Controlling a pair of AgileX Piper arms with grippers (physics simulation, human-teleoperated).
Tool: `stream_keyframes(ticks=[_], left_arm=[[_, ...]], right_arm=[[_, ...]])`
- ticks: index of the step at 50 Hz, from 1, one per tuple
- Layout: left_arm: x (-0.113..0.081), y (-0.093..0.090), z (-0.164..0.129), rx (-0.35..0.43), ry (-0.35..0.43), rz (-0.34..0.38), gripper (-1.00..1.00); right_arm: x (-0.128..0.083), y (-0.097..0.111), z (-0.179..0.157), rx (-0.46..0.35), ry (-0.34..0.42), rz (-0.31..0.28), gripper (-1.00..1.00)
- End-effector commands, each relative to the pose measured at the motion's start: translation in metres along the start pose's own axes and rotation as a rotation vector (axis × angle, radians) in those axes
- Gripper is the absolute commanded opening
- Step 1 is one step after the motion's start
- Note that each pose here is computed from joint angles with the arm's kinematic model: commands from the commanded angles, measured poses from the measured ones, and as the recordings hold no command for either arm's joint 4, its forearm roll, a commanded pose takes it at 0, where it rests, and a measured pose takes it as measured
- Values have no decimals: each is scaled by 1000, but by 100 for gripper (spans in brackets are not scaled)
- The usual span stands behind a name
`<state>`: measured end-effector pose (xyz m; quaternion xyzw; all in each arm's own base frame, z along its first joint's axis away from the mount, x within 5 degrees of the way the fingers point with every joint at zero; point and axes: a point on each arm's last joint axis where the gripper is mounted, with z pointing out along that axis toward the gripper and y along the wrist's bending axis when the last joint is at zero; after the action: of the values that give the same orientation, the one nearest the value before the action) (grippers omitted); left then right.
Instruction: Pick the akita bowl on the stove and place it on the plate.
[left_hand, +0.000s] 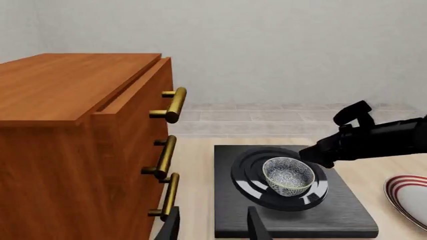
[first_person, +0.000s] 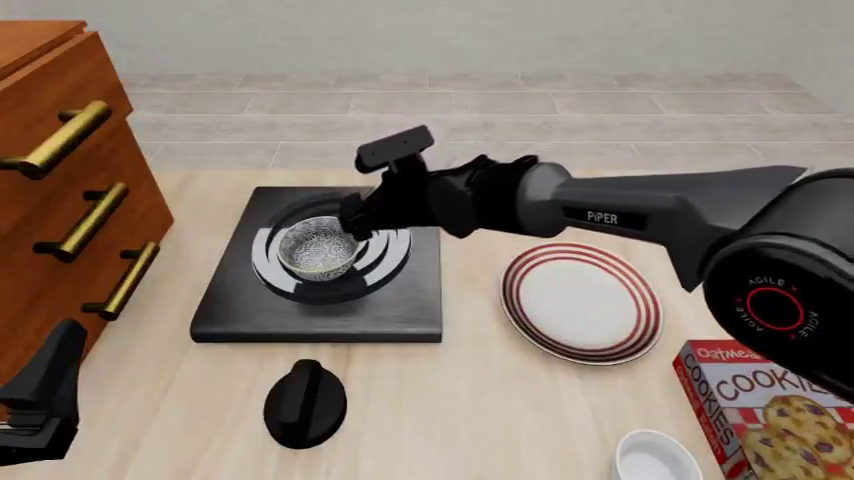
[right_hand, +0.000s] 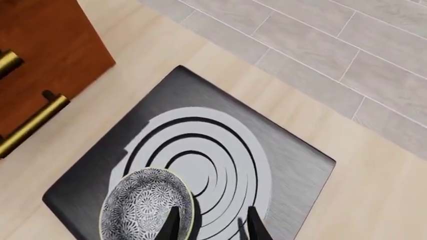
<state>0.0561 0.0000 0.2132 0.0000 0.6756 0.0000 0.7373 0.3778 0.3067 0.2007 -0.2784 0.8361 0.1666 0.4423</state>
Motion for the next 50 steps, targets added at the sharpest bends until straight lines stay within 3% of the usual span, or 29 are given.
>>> stream_keyframes(ticks=[1, 50], left_arm=[[0, 0, 0, 0, 0, 0, 100], [0, 0, 0, 0, 0, 0, 100]], right_arm=[[6, 3, 11, -4, 29, 1, 100], [30, 11, 40, -14, 96, 22, 100]])
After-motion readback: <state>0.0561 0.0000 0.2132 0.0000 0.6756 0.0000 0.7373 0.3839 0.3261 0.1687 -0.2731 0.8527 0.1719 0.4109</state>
